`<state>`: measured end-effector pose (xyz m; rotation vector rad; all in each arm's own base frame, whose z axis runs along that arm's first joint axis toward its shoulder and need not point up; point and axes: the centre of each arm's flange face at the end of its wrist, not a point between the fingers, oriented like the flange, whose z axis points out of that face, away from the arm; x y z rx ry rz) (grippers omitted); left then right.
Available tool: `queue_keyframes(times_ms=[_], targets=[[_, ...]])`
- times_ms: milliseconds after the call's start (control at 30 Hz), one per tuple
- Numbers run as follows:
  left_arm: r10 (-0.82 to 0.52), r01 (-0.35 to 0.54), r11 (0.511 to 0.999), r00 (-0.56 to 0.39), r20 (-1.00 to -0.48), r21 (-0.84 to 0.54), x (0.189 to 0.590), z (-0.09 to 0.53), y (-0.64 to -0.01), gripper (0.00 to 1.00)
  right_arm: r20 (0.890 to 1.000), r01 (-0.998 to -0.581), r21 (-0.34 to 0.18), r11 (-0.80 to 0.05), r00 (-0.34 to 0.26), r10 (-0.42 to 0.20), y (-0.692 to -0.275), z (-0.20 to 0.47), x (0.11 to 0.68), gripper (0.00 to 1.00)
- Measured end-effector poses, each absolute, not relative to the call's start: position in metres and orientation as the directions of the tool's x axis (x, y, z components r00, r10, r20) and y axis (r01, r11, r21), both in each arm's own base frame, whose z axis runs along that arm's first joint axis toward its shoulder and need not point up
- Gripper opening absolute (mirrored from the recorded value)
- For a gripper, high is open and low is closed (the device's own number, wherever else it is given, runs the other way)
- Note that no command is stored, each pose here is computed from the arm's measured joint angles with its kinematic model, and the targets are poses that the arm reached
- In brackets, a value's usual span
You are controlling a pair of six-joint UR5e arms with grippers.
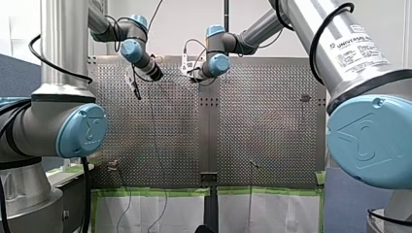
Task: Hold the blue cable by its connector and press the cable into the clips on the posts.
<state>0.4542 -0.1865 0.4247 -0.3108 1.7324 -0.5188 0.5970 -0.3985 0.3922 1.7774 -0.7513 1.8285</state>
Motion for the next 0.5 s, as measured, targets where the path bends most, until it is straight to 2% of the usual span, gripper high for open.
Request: queue_keyframes(times_ms=[233, 500], targets=[[-0.454, 0.031, 0.884, -0.173, -0.874, -0.466, 0.439, 0.436, -0.177, 0.0, 0.998, -0.665, -0.06, -0.744, -0.044, -0.041, -0.399, 0.391, 0.598, 0.0], [-0.434, -0.022, 0.899, -0.158, -0.887, -0.437, 0.427, 0.428, -0.17, 0.0, 0.997, -0.618, -0.071, -0.783, -0.057, -0.045, -0.392, 0.391, 0.605, 0.0]])
